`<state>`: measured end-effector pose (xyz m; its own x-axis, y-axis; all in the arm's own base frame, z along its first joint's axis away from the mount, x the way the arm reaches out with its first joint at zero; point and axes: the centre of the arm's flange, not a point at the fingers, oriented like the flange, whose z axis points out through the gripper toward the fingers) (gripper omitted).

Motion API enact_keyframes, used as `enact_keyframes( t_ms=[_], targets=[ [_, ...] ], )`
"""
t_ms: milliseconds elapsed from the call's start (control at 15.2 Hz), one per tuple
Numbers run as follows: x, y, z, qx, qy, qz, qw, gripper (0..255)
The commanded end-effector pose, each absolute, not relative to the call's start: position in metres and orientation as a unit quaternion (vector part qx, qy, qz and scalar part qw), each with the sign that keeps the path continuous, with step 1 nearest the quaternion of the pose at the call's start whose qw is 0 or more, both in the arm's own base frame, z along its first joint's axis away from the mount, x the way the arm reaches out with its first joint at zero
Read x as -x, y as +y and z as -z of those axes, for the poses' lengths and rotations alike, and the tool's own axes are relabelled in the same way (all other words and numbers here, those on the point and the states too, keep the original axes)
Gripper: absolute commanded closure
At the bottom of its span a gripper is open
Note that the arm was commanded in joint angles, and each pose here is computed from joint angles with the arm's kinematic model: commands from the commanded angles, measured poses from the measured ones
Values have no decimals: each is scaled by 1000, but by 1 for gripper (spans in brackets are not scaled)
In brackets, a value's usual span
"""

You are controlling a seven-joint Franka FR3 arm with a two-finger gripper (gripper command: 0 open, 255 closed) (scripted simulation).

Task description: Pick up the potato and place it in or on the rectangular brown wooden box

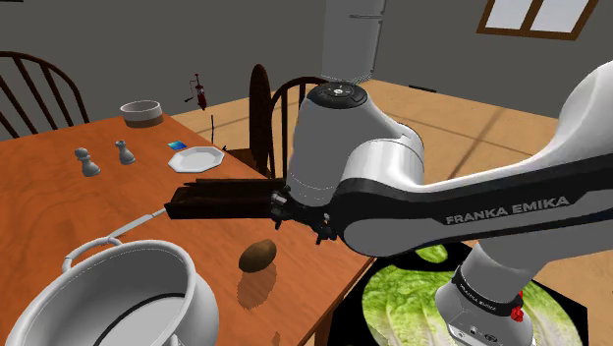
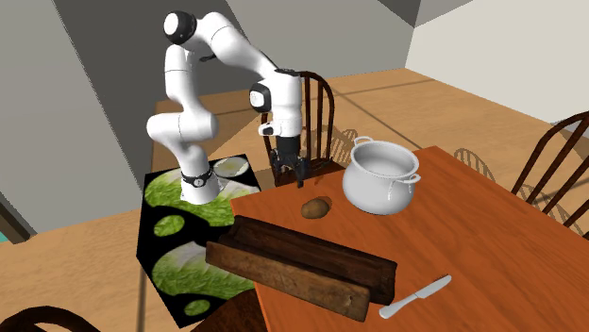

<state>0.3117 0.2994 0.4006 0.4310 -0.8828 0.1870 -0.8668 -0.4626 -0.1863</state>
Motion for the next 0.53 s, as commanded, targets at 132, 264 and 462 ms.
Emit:
enact_keyframes(
  t_ms=[132,264,462],
  targets=[
    [-336,345,-377,805,574,142,34,0],
    [-351,365,-365,785,601,149,35,0],
    [-363,376,-353,771,617,153,35,0]
  ],
)
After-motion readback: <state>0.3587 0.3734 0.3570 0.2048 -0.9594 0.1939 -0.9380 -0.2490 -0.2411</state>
